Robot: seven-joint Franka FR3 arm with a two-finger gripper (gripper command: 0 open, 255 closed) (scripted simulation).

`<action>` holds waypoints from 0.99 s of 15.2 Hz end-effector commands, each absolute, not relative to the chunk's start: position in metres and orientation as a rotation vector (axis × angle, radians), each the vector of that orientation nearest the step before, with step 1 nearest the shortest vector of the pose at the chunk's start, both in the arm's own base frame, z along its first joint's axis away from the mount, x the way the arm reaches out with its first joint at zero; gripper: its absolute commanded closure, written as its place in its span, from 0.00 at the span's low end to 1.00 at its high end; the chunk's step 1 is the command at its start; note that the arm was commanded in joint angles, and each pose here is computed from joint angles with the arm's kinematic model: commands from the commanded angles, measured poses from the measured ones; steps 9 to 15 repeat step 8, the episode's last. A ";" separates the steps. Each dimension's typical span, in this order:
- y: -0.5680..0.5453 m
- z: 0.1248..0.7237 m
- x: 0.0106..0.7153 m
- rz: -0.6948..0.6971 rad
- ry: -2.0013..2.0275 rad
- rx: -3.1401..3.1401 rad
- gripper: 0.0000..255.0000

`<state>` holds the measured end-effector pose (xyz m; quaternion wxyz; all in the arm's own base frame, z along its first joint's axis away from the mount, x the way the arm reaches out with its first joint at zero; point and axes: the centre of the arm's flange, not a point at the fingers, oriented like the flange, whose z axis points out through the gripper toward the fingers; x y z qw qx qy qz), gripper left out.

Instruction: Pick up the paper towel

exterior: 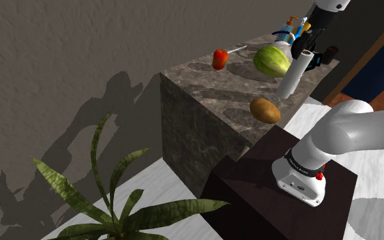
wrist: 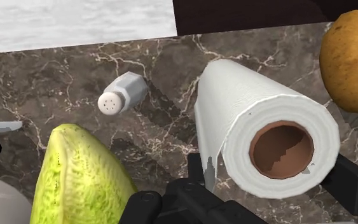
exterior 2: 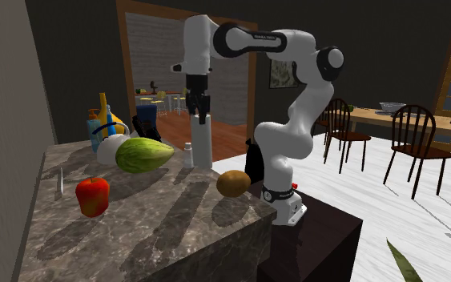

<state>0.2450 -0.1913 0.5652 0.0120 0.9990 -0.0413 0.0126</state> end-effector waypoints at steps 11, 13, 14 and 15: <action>-0.192 0.604 0.245 0.039 -0.129 3.115 1.00; -0.192 0.604 0.245 0.039 -0.129 3.115 1.00; -0.192 0.604 0.245 0.039 -0.129 3.115 1.00; -0.192 0.604 0.245 0.039 -0.129 3.115 1.00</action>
